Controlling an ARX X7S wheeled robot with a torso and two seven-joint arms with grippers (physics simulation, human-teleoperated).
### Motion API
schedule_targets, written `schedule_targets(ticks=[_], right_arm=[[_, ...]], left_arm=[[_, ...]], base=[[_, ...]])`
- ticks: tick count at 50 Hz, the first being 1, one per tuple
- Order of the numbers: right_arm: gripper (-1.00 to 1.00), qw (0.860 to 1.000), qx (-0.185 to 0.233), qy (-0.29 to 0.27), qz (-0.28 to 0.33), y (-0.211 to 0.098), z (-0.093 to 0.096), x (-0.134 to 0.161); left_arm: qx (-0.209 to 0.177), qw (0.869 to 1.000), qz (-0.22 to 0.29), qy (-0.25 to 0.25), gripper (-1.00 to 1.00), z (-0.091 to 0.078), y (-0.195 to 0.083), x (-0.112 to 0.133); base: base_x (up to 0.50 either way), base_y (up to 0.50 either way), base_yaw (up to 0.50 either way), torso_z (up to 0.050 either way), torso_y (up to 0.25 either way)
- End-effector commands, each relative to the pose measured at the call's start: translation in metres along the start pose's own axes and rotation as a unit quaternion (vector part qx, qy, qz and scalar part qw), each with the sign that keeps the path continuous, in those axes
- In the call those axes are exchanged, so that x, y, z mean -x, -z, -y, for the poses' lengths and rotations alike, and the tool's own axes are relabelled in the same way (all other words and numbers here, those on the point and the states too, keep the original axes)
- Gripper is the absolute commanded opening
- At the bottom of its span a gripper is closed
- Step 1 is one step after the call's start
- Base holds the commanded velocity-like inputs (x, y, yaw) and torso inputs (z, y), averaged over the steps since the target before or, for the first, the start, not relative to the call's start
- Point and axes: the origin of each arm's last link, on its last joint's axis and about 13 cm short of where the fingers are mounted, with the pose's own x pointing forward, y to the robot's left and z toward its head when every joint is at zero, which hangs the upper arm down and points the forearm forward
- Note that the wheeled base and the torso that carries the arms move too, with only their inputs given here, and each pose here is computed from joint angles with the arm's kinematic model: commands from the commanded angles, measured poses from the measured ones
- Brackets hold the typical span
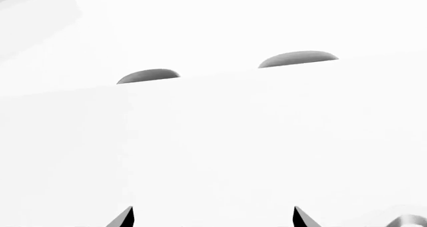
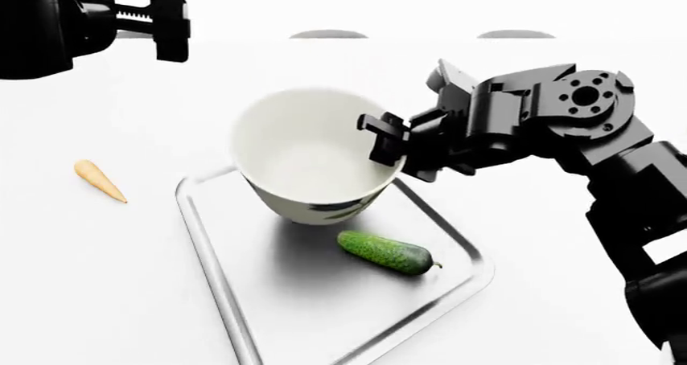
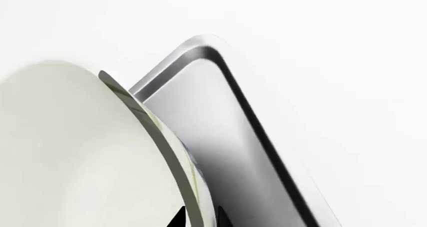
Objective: Place the two vegetables and bowl onto the tray for setting up a vegetable dip station.
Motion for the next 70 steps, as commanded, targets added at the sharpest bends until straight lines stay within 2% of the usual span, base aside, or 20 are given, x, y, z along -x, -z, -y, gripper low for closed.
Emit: schedule_targets(ticks=[1,16,25,26,32,34,35,39,43,47,50,52,53,54,55,56,58,60,66,70], right_arm=[[-1.0,1.0,0.002,0.014,-0.005,0.001,0.0,-0.006],[-1.0,1.0,0.012,0.024,-0.013,0.003,0.001,-0.009],[-1.0,1.0,0.018,0.005,-0.014,0.001,-0.001,-0.005],[1.0,1.0,0.013,-0.005,-0.007,-0.002,-0.002,-0.001],[1.0,0.999,0.033,0.003,0.02,-0.012,-0.019,0.038],[1.0,0.998,0.043,0.006,0.046,-0.019,-0.031,0.063],[1.0,0.997,0.052,0.001,0.064,-0.024,-0.042,0.082],[1.0,0.992,0.07,-0.021,0.106,-0.028,-0.064,0.125],[1.0,0.982,0.071,-0.067,0.16,-0.026,-0.077,0.168],[1.0,0.978,0.069,-0.052,0.189,-0.02,-0.077,0.193],[1.0,0.976,0.069,-0.033,0.204,-0.016,-0.076,0.206],[1.0,0.976,0.072,-0.024,0.206,-0.013,-0.075,0.21],[1.0,0.975,0.071,-0.016,0.209,-0.012,-0.073,0.214],[1.0,0.975,0.07,-0.013,0.212,-0.011,-0.073,0.216],[1.0,0.974,0.07,-0.012,0.215,-0.01,-0.071,0.22],[1.0,0.973,0.066,-0.011,0.219,-0.009,-0.071,0.221],[1.0,0.972,0.064,-0.005,0.225,-0.009,-0.069,0.224],[1.0,0.972,0.066,0.0,0.227,-0.007,-0.069,0.226],[1.0,0.969,0.059,0.009,0.239,-0.004,-0.063,0.232],[1.0,0.968,0.055,0.011,0.245,-0.003,-0.056,0.233]], left_arm=[[0.003,1.0,-0.002,0.0,1.0,-0.001,0.003,-0.001],[0.005,1.0,-0.003,0.001,1.0,-0.001,0.006,-0.001],[0.006,1.0,-0.001,0.003,1.0,0.0,0.005,-0.001],[0.001,1.0,-0.004,0.001,1.0,0.0,0.006,-0.001],[0.003,1.0,-0.005,-0.001,1.0,0.0,0.004,0.0],[0.0,1.0,-0.005,-0.001,1.0,0.001,0.002,0.0],[0.0,1.0,-0.004,0.0,1.0,0.002,0.001,0.0],[0.004,1.0,-0.006,0.003,1.0,0.003,0.001,-0.003],[0.01,1.0,-0.014,0.002,1.0,0.003,0.003,-0.004],[0.008,1.0,-0.026,-0.002,1.0,0.002,0.004,-0.003],[0.006,0.999,-0.04,-0.026,1.0,0.001,0.003,-0.002],[0.011,0.997,-0.065,-0.034,1.0,-0.001,0.004,-0.002],[0.015,0.994,-0.102,-0.04,1.0,-0.002,0.003,-0.001],[0.022,0.993,-0.101,-0.053,1.0,-0.003,0.003,-0.001],[0.056,0.991,-0.113,-0.037,1.0,-0.003,0.0,0.003],[0.061,0.99,-0.12,-0.04,1.0,-0.003,0.0,0.005],[0.118,0.981,-0.144,-0.052,1.0,-0.003,-0.003,0.006],[0.145,0.976,-0.154,-0.059,1.0,0.0,-0.005,0.003],[0.177,0.968,-0.17,-0.06,1.0,0.016,-0.006,-0.014],[0.178,0.967,-0.179,-0.042,1.0,0.028,-0.005,-0.024]], base=[[0.0,0.0,0.0,0.0,0.0],[0.0,0.0,0.0,0.0,0.0],[0.0,0.0,0.0,0.0,0.0],[0.0,0.0,0.0,0.0,0.0],[0.0,0.0,0.0,0.0,0.0],[0.0,0.0,0.0,0.0,0.0],[0.0,0.0,0.0,0.0,0.0],[0.0,0.0,0.0,0.0,0.0],[0.0,0.0,0.0,0.0,0.0],[0.0,0.0,0.0,0.0,0.0],[0.0,0.0,0.0,0.0,0.0],[0.0,0.0,0.0,0.0,0.0],[0.0,0.0,0.0,0.0,0.0],[0.0,0.0,0.0,0.0,0.0],[0.0,0.0,0.0,0.0,0.0],[0.0,0.0,0.0,0.0,0.0],[0.0,0.0,0.0,0.0,0.0],[0.0,0.0,0.0,0.0,0.0],[0.0,0.0,0.0,0.0,0.0],[0.0,0.0,0.0,0.0,0.0]])
